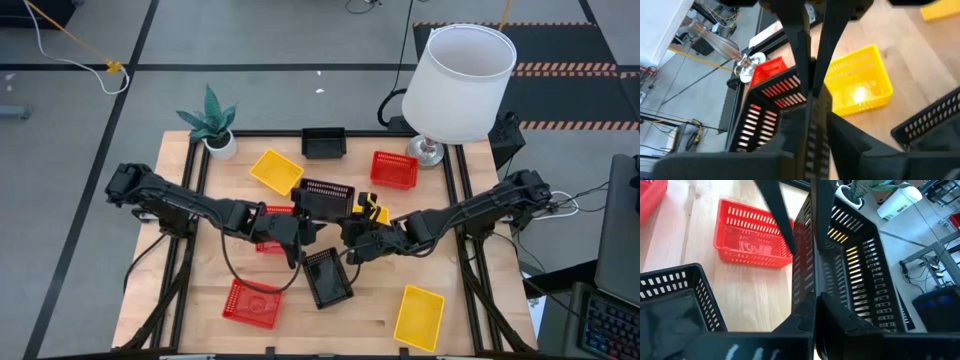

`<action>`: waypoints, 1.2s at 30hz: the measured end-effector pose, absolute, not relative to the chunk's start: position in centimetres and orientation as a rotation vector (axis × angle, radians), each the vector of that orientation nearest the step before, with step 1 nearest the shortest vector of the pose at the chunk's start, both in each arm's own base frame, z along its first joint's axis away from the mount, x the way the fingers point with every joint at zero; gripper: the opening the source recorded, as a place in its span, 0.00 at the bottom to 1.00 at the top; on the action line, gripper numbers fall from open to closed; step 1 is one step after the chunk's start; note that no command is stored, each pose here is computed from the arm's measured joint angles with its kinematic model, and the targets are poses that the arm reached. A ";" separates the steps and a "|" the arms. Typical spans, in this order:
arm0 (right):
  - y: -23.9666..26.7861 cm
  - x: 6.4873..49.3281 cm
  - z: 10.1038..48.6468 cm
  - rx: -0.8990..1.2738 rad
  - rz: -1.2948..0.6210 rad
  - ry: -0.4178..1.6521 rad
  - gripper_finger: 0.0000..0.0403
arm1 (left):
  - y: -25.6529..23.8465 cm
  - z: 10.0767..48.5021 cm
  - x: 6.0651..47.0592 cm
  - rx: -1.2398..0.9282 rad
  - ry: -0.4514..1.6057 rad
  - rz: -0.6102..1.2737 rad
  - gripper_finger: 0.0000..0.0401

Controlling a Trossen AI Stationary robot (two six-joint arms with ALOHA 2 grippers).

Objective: Stack baskets by color
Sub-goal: Stack the center black basket on the top black basket

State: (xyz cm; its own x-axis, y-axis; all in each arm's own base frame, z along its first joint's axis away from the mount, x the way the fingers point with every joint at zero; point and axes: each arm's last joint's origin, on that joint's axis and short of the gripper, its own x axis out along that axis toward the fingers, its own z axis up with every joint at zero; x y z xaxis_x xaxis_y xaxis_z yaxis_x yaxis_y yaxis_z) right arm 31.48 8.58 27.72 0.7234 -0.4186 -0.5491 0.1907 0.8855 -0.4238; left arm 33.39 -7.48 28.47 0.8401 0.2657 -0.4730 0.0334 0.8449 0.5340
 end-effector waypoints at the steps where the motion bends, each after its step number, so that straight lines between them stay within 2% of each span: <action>1: 8.6 31.5 27.7 -0.359 -0.342 0.686 0.01 | -7.6 28.5 33.4 0.554 0.564 0.129 0.26; 7: 8.6 31.4 27.6 -0.373 -0.339 0.701 0.01 | -8.0 29.2 32.8 0.511 0.540 0.150 0.43; 13: 8.5 31.3 27.5 -0.382 -0.338 0.717 0.01 | -7.9 31.5 31.0 0.415 0.476 0.166 0.46; 20: 8.8 31.2 27.5 -0.388 -0.329 0.717 0.01 | -7.7 32.6 28.8 0.337 0.525 0.130 0.39; 23: 9.1 31.1 27.5 -0.404 -0.314 0.720 0.01 | -7.6 32.7 27.8 0.311 0.572 0.044 0.35; 27: 9.6 30.9 27.5 -0.443 -0.287 0.721 0.01 | -7.8 33.6 26.5 0.282 0.560 -0.057 0.28; 36: 9.8 30.9 27.5 -0.453 -0.279 0.724 0.01 | -7.3 33.5 23.4 0.278 0.501 -0.077 0.13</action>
State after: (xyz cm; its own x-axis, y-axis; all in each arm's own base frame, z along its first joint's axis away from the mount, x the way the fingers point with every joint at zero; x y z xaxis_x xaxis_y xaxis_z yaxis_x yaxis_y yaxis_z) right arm 30.87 9.76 27.47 0.7188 -0.3963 -0.5713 0.0900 0.8678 -0.4888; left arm 23.38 -7.27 33.51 0.8749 -0.0053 -0.4842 0.1406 0.9596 0.2436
